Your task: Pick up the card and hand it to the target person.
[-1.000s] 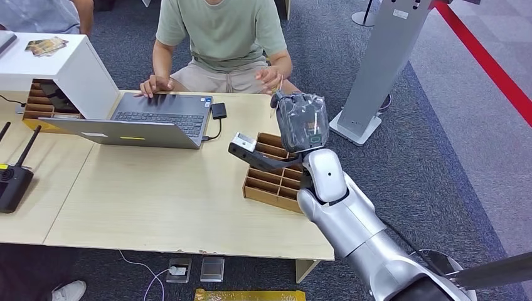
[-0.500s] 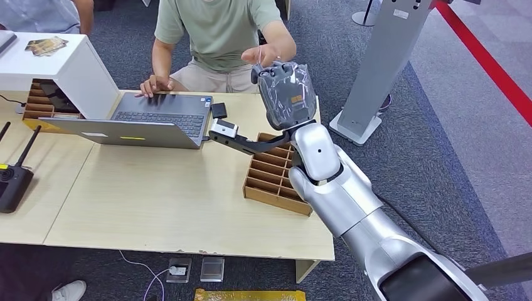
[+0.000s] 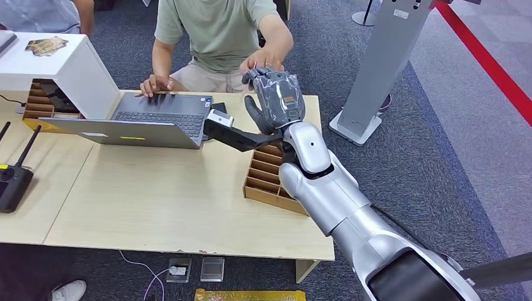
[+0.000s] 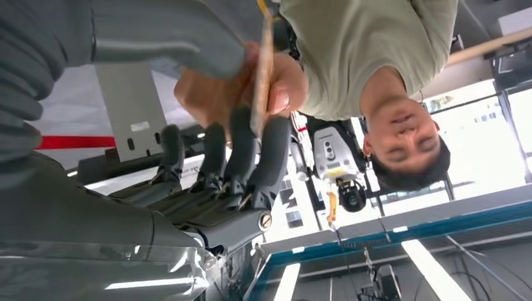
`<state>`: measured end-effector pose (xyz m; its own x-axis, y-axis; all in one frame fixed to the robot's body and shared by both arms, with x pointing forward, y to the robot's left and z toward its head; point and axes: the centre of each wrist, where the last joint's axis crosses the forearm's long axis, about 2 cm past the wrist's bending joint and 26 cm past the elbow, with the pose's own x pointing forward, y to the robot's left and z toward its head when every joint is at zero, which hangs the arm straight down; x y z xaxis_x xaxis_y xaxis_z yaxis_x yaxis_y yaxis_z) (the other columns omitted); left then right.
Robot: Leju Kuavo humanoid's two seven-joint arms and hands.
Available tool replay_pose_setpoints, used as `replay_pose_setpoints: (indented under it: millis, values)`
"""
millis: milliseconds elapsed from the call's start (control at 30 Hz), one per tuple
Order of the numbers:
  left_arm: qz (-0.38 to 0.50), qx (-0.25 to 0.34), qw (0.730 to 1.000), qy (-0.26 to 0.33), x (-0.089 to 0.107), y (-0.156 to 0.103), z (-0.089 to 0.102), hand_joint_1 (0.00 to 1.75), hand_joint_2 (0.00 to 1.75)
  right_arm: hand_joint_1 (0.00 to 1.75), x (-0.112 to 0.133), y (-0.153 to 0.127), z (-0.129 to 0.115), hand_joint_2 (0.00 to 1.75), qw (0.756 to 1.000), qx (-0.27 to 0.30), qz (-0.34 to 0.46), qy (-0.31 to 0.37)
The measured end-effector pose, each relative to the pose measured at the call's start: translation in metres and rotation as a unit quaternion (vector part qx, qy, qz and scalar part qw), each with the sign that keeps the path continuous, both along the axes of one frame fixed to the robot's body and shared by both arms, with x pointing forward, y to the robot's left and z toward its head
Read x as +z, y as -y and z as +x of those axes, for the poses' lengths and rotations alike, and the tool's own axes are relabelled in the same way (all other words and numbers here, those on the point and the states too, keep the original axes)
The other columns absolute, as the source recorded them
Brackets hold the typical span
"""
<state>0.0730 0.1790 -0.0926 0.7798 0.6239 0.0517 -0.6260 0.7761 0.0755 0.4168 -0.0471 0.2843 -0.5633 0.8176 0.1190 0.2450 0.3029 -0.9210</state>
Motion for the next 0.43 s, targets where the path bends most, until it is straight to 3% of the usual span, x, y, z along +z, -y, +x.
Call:
replay_pose_setpoints:
  millis: [433]
  values:
    - [-0.002,0.023,1.0,-0.002,-0.0002,-0.0007,-0.0003,0.0,0.0,0.0,-0.0075,0.0023,-0.0023,1.75,0.998,0.012,0.051,-0.043]
